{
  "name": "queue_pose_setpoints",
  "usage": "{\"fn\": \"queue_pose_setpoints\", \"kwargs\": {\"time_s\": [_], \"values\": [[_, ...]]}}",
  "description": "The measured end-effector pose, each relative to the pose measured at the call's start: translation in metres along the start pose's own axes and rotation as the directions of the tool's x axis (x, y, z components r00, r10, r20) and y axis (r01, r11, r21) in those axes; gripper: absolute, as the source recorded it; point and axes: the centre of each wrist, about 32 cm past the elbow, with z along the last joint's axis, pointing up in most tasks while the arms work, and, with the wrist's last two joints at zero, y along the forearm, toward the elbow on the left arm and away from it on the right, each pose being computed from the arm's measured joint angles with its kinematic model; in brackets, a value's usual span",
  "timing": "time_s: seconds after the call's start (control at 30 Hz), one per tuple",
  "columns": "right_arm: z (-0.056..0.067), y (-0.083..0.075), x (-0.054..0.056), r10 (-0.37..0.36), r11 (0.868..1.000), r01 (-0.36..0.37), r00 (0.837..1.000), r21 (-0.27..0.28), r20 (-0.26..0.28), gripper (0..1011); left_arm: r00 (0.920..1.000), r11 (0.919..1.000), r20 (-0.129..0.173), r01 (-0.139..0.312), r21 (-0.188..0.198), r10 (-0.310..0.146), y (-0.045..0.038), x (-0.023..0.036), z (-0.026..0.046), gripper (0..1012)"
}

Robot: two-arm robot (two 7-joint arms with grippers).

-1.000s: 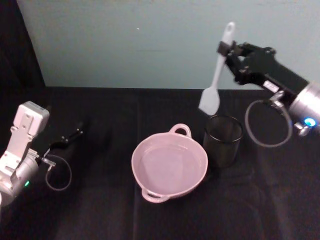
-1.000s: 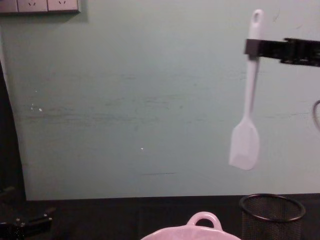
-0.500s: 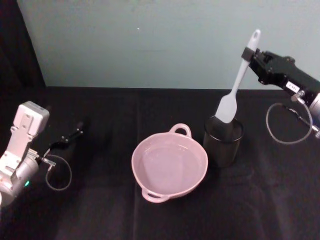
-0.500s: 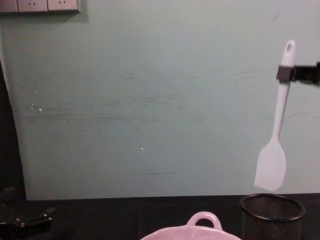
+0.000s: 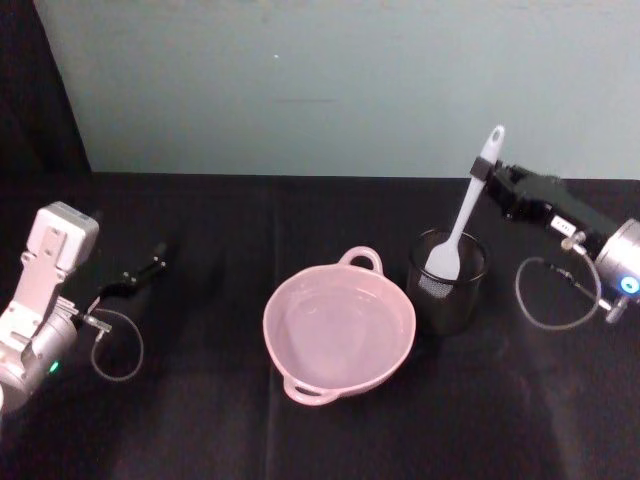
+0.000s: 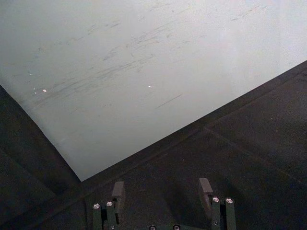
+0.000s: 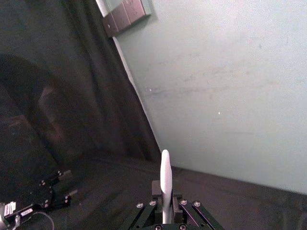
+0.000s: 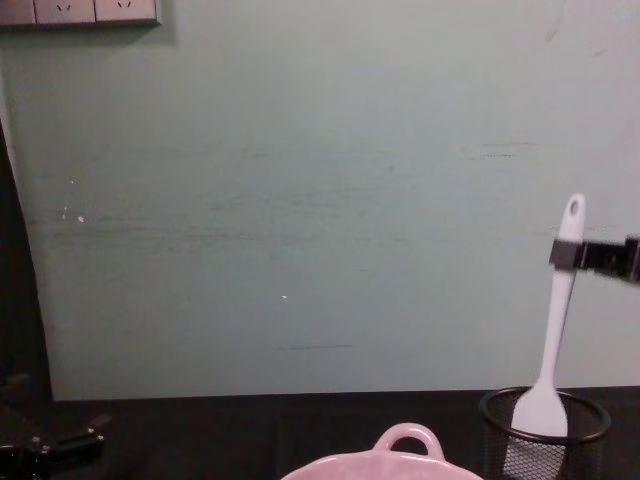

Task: Use the one hand to pick up the spoon and stir the clear water in the bowl.

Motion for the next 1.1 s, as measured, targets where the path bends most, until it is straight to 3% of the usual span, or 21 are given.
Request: {"fn": "queue_pose_setpoints", "kwargs": {"time_s": [0.37,0.97,1.1], "values": [[-0.028,0.001,0.005,-0.017,0.999,0.016,0.998,-0.028,-0.061,117,1.0,1.0,0.0,0.0,0.0,0.0,0.0,0.0,0.0,1005],[-0.043,-0.003,0.012,-0.047,0.998,0.044,0.995,-0.033,-0.092,119,1.0,1.0,0.0,0.0,0.0,0.0,0.0,0.0,0.0,1005],[-0.045,-0.005,0.013,-0.059,0.998,0.056,0.994,-0.037,-0.093,173,1.0,1.0,0.0,0.0,0.0,0.0,0.0,0.0,0.0,1005]]}}
